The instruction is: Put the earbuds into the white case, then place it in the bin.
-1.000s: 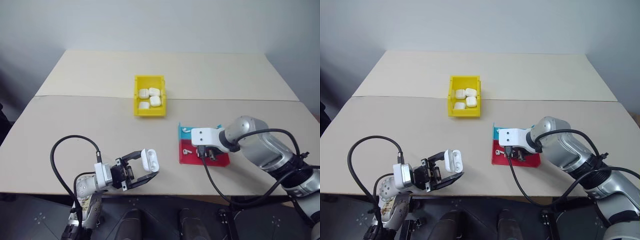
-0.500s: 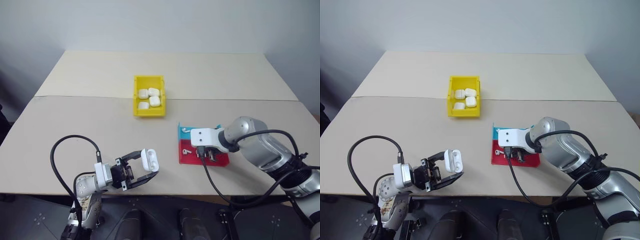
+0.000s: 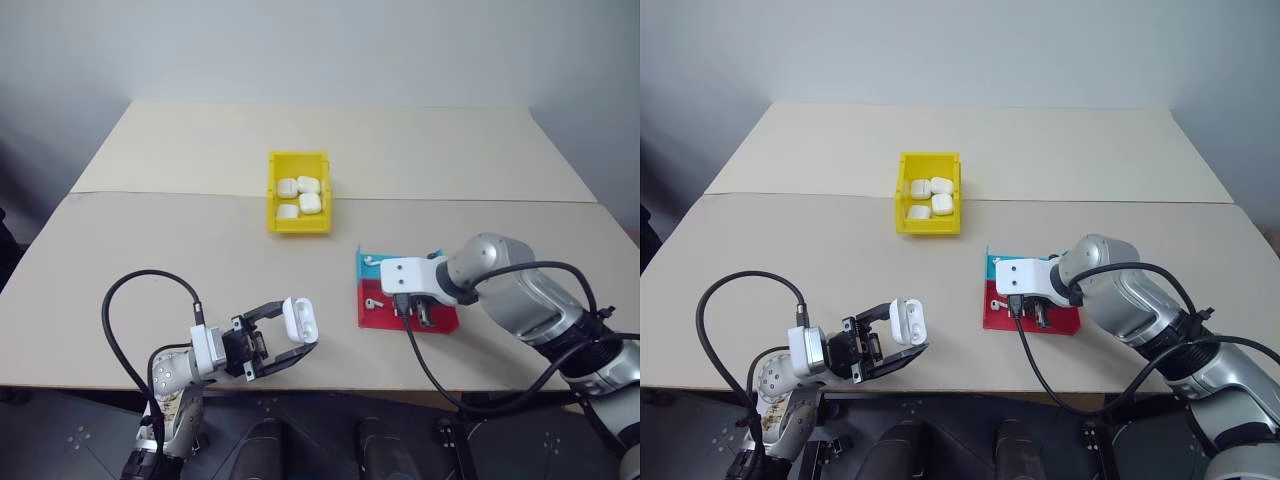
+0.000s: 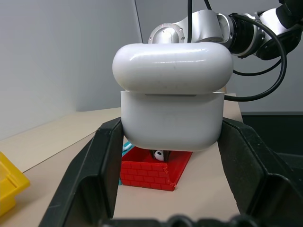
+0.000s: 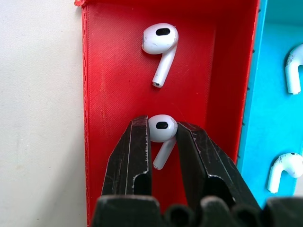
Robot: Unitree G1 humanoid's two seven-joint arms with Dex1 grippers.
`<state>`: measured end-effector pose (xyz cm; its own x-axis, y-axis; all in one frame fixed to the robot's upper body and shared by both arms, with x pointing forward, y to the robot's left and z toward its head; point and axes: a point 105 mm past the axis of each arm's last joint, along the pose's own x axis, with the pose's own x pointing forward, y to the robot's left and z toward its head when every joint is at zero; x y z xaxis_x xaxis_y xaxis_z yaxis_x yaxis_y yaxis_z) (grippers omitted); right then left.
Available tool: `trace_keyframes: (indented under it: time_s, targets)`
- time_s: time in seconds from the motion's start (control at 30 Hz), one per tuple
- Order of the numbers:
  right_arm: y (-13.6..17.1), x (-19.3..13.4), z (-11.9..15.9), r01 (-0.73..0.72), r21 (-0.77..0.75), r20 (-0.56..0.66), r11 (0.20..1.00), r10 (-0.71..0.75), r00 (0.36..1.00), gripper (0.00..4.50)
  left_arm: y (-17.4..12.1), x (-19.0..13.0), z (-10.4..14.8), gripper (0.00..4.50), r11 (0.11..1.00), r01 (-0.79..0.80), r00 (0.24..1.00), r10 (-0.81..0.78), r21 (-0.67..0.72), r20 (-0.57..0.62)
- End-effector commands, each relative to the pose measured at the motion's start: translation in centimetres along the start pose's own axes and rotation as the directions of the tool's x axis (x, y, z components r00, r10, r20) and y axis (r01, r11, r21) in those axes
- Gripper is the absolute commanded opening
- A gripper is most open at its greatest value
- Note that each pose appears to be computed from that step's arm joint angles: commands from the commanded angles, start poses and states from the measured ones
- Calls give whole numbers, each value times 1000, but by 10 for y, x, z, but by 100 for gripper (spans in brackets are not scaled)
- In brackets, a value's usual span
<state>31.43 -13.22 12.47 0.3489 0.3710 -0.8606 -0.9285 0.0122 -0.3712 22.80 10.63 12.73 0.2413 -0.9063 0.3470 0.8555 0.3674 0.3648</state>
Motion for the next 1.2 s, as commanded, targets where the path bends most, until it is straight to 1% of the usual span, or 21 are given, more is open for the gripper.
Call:
trace_keyframes:
  time_s: [0.03,0.07,0.13,0.23,0.3,0.33,0.4,0.47,0.5,0.53,0.63,0.67,0.7,0.8,0.9,1.0,1.1,1.2]
  targets:
    - [1,-14,9,10,2,57,1000,-10,998,62,1,7,10,272,999,21,999,-23,45,36]
    - [1,-19,12,7,9,76,1000,-8,997,62,1,8,11,272,998,27,999,-29,48,37]
    - [0,-40,18,3,16,137,1000,-5,991,62,3,17,17,272,997,41,997,-45,59,64]
    - [-9,-82,29,40,75,303,996,-61,951,62,11,32,30,272,998,20,991,-27,58,129]
    - [-11,-114,34,50,111,472,993,-97,876,62,15,41,39,272,999,21,985,-29,48,169]
    - [-9,-124,36,52,115,533,992,-105,840,62,16,43,41,272,999,23,984,-30,41,176]
    - [-5,-148,42,105,99,675,990,-144,723,62,16,47,47,272,999,40,976,-41,10,212]
    - [-1,-165,46,169,98,779,981,-181,600,62,15,50,50,272,998,60,971,-54,-19,233]
    - [1,-171,48,185,105,816,977,-191,546,62,15,52,50,272,997,70,972,-62,-28,227]
    - [3,-174,49,192,111,836,975,-196,513,62,16,53,50,272,997,75,973,-66,-34,220]
    - [14,-187,63,232,131,942,964,-194,275,62,15,61,51,272,990,135,965,-123,-35,234]
    - [17,-189,66,236,135,957,962,-189,221,62,15,63,52,272,988,148,961,-135,-36,240]
    - [22,-185,71,251,127,967,960,-176,186,62,16,65,52,272,987,156,963,-142,-42,228]
    - [31,-170,83,283,89,981,955,-133,142,62,17,71,55,272,982,178,962,-162,-55,219]
    - [29,-160,94,302,75,989,950,-111,102,62,17,75,57,272,976,204,960,-186,-69,209]
    - [27,-156,99,339,56,993,939,-86,76,62,16,77,58,272,973,217,957,-196,-79,214]
    - [25,-153,102,352,41,996,935,-68,64,62,15,78,60,272,971,226,954,-205,-79,218]
    - [25,-143,104,347,11,996,938,-42,81,62,14,78,62,272,970,231,953,-210,-75,220]
